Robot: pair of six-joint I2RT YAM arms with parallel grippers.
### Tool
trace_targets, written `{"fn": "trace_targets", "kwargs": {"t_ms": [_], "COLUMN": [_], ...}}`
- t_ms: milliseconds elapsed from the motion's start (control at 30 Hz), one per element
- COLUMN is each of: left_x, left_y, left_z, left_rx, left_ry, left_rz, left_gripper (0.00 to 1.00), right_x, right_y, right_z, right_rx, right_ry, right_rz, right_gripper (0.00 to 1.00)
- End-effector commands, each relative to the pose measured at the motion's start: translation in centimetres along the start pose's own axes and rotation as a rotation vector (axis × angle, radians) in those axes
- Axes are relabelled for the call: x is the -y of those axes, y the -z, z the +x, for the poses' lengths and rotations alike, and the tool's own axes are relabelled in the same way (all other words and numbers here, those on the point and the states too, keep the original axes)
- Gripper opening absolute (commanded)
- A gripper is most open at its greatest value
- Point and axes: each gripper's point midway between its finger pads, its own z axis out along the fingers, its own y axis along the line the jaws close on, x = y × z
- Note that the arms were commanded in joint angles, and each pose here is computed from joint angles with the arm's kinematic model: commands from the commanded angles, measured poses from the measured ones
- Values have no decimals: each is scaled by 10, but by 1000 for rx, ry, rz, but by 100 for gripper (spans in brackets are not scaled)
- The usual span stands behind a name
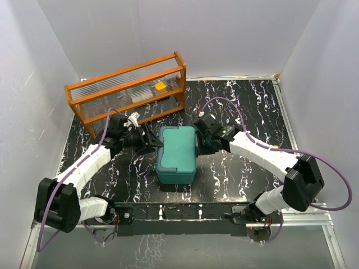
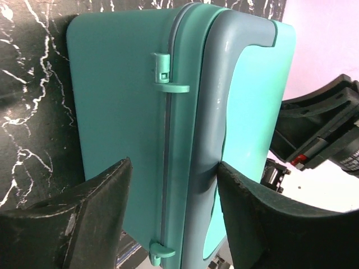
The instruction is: Organize the medicine kit
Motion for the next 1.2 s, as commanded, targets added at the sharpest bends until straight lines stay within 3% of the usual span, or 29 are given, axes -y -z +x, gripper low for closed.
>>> {"fn": "trace_targets", "kwargs": {"t_ms": [0,267,367,467,500,733,900,1167], "left_x": [-11,5,18,27,30,40,57,69], "left_y": [15,88,116,150,162,254,289,308], "left_z": [-6,-50,-56,-60,-61,-62,-57,-60], "left_rx": [48,299,393,515,559,907,1013,1065], "left_ry": [-30,-204,-269,-329,-345,-379,-480,-513], "left_rz": [-136,-348,-352,-364,-370,-419,-393,-398], "left_gripper": [62,81,85,91,98,99,99,99], "right_x": [-7,69,83,95,98,108,124,143], "right_y": [21,65,96,130,146,234,273,319], "right_z": [-37,-61,-76,-87,-91,-98,-83,-70], "right_rx": [172,353,472,598,653,928,1036,1195], "right_ry": [-56,-180,-208,-224,-223,-218,-275,-358], "right_rz": [-28,156,193,226,223,156,146,135], "right_gripper": [18,28,37,52,57,82,98,98]}}
